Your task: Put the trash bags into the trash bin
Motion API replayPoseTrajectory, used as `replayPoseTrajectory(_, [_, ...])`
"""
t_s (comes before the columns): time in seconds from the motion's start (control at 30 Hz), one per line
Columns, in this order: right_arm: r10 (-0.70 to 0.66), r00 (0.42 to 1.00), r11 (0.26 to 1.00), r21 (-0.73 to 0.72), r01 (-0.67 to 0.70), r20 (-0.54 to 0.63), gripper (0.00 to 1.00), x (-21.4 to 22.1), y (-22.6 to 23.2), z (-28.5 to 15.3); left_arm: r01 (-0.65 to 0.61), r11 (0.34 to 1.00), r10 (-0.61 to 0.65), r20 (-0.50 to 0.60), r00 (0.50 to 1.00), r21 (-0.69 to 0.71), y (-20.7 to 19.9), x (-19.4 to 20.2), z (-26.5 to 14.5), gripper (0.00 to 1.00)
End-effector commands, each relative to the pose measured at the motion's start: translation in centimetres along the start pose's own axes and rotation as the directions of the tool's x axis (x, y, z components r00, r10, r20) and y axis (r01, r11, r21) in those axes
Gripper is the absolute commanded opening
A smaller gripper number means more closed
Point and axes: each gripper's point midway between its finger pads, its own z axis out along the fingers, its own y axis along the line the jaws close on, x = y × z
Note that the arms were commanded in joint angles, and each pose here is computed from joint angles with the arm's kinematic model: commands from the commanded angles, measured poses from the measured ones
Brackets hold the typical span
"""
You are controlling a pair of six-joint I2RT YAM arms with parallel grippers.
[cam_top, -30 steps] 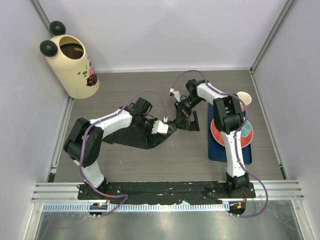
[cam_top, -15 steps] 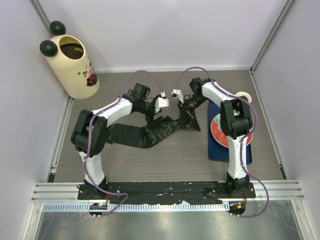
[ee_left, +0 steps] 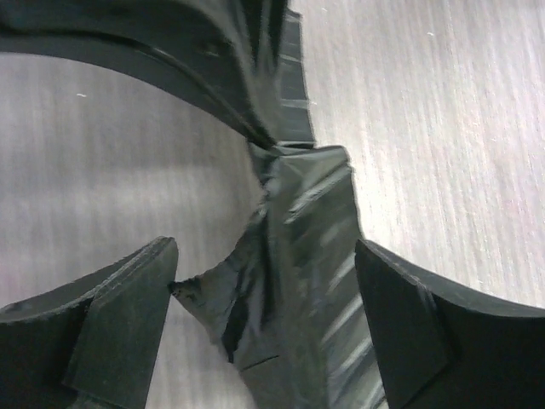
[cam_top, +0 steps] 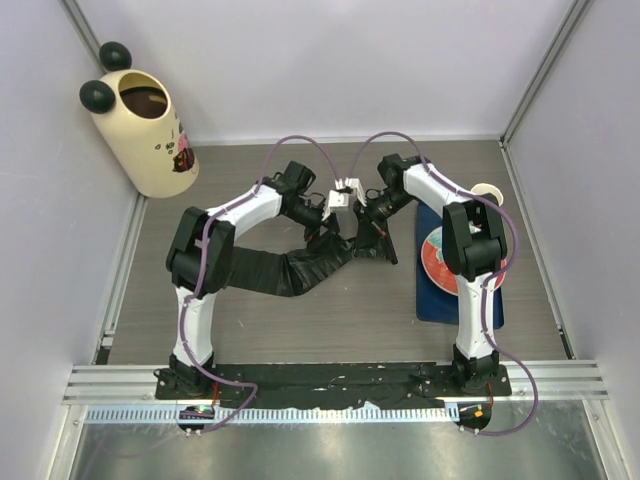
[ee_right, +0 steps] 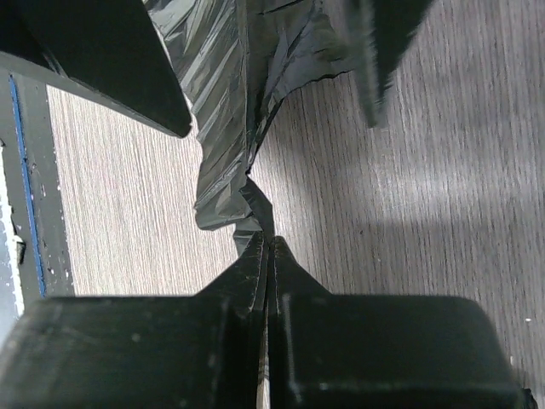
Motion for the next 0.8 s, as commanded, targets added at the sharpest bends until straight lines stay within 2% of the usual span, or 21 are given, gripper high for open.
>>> replayPoseTrajectory(0.0, [-0.085,0.994,0.996,0.017,0.084,0.062,0.01,-2.7,1.3,-1.4,0.033,0.992,-0.033,-0.001,0.999,0.122,-2.8,0.0,0.3,0.83])
replayPoseTrajectory(0.03, [-0.087,0.994,0.996,0.015,0.086,0.067,0.01,-2.7,1.3,-1.4,0.035,0.991,-0.034,-0.004,0.999,0.128,-2.9,0.0,0.3,0.70])
replayPoseTrajectory(0.1, [-0.085,0.994,0.996,0.016,0.084,0.071,0.01,-2.8,1.2,-1.4,0.051,0.989,-0.050,-0.016,0.999,0.135,-3.2,0.3,0.2,0.55])
replayPoseTrajectory(0.13, [-0.088,0.993,0.996,0.016,0.087,0.073,0.01,-2.8,1.2,-1.4,0.057,0.989,-0.055,-0.018,0.998,0.134,-3.3,0.5,0.2,0.40])
replayPoseTrajectory(0.2, [-0.085,0.994,0.996,0.018,0.084,0.075,0.01,-2.9,1.1,-1.3,0.053,0.992,-0.052,-0.018,0.999,0.111,-2.9,0.3,0.2,0.20])
replayPoseTrajectory(0.23, [-0.085,0.993,0.996,0.022,0.084,0.077,0.01,-2.9,1.0,-1.4,0.061,0.993,-0.059,-0.022,0.998,0.102,-2.8,0.5,0.2,0.00])
replayPoseTrajectory(0.4, [-0.041,0.997,0.998,0.045,0.038,0.070,0.01,-2.7,0.1,-1.0,0.065,0.998,-0.065,0.010,0.998,0.007,-1.2,-0.4,0.1,0.00])
replayPoseTrajectory(0.43, [0.036,0.997,0.997,0.066,-0.041,0.071,0.01,-2.6,-0.4,-1.1,0.052,0.999,-0.052,-0.007,0.999,-0.001,-1.4,-0.2,0.4,0.00])
replayPoseTrajectory(0.5, [0.086,0.992,0.976,0.190,-0.103,0.097,0.01,-1.7,-4.4,-1.5,-0.043,0.998,0.041,-0.057,0.998,-0.037,-2.0,-0.5,-0.1,0.00])
replayPoseTrajectory(0.53, [0.145,0.984,0.961,0.220,-0.165,0.105,0.01,-1.1,-5.6,-1.6,-0.044,0.999,0.044,-0.087,0.995,-0.005,-3.9,0.8,0.5,0.00])
replayPoseTrajectory(0.57, [0.142,0.983,0.951,0.260,-0.169,0.120,0.01,-1.4,-7.1,-2.3,-0.054,0.998,0.055,-0.102,0.993,0.011,-5.2,1.2,0.3,0.00])
replayPoseTrajectory(0.6, [0.192,0.975,0.937,0.273,-0.216,0.111,0.01,-0.3,-8.4,-2.0,-0.129,0.991,0.132,-0.122,0.984,0.035,-6.4,1.2,-0.2,0.00])
replayPoseTrajectory(0.67, [0.213,0.969,0.924,0.295,-0.242,0.128,0.01,-0.4,-9.5,-3.0,-0.113,0.989,0.129,-0.193,0.973,0.091,-9.2,3.8,0.0,0.00])
replayPoseTrajectory(0.77, [0.234,0.963,0.910,0.318,-0.265,0.133,0.01,-0.1,-10.1,-2.9,-0.101,0.989,0.126,-0.243,0.962,0.111,-10.6,5.4,-0.6,0.00])
